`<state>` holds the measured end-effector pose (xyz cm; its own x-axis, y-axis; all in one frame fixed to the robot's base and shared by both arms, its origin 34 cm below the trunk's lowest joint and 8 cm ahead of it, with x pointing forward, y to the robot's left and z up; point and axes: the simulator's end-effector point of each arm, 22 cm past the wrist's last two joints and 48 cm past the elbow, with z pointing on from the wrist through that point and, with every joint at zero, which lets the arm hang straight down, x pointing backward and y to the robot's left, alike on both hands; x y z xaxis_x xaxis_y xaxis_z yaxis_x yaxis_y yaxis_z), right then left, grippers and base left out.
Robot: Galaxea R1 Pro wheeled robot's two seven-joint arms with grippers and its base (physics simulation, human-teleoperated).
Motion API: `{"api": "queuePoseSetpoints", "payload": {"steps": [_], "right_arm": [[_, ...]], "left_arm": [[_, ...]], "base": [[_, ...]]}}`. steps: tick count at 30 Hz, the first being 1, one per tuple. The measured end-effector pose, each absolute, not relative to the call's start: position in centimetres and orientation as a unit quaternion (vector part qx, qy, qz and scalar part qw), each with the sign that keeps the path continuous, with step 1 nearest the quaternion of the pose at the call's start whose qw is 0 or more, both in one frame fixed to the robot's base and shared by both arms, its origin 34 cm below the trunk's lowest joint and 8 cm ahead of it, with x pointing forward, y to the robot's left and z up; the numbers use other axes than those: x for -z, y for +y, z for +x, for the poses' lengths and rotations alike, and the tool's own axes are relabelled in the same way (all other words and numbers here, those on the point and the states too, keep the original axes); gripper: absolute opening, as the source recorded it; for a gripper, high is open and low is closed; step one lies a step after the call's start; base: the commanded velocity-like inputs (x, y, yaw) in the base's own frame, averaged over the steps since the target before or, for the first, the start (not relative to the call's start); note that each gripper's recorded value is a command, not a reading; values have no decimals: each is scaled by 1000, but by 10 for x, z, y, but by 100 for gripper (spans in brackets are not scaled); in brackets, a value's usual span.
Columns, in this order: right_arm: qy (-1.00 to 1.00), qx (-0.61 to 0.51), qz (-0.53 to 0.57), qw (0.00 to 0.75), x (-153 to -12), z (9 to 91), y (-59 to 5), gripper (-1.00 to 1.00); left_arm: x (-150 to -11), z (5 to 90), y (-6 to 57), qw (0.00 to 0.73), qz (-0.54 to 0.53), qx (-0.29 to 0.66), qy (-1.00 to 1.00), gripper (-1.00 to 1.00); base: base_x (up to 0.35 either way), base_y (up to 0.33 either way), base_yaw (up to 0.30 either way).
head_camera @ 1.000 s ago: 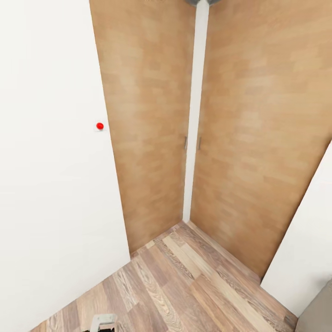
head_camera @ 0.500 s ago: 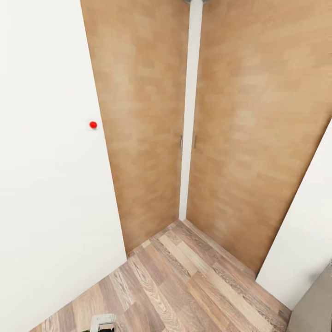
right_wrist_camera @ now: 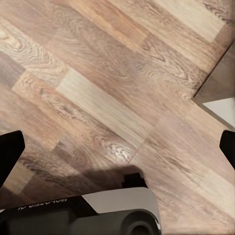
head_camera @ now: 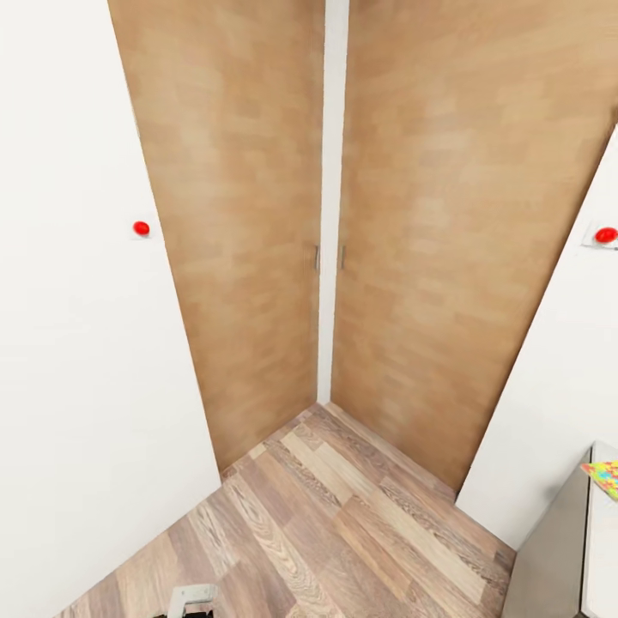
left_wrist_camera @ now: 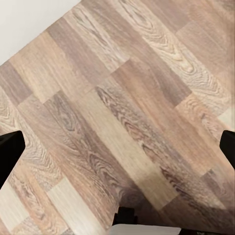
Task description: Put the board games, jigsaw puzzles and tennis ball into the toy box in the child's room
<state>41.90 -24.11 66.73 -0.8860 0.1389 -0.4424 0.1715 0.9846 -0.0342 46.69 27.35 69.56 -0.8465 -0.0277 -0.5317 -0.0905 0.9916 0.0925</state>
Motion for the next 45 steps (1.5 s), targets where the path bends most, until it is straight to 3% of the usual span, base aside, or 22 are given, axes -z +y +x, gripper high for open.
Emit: {"api": "queuePoseSetpoints", "payload": {"steps": [45], "right_arm": [[971, 36, 78, 221, -665, 416, -240, 100]], "left_arm": [[-693, 464, 273, 271, -30, -57, 960, 100]], "base": [[0, 0, -271]]}}
